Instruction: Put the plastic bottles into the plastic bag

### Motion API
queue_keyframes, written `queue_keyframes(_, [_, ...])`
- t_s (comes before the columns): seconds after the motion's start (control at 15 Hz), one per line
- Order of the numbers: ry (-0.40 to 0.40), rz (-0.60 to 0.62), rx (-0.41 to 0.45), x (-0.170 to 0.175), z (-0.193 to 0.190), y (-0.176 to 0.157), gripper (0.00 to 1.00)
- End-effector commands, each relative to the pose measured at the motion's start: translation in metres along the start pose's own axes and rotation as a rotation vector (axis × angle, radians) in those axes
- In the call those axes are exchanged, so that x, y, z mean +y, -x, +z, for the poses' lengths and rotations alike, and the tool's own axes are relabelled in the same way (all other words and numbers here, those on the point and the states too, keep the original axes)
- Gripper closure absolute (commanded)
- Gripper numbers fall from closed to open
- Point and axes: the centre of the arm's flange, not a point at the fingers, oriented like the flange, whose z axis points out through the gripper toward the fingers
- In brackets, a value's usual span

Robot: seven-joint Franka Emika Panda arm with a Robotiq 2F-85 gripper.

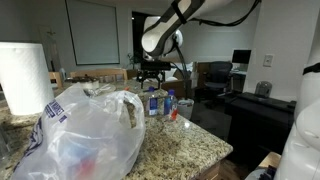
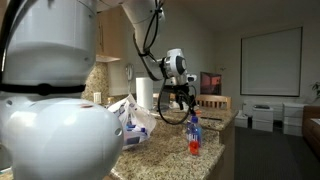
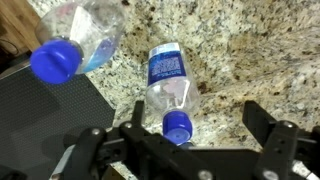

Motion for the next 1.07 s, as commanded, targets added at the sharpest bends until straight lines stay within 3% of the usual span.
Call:
queue_keyframes(0.0, [-0.002,-0.001,0.0,-0.001,-0.001,0.001,0.0])
queue_keyframes(0.6, [-0.019,0.027,-0.018,0.006,-0.001,-0.028,0.0])
queue_keyframes(1.0, [-0.002,0.075,-0.098,0.009,0.017,-0.046,0.0])
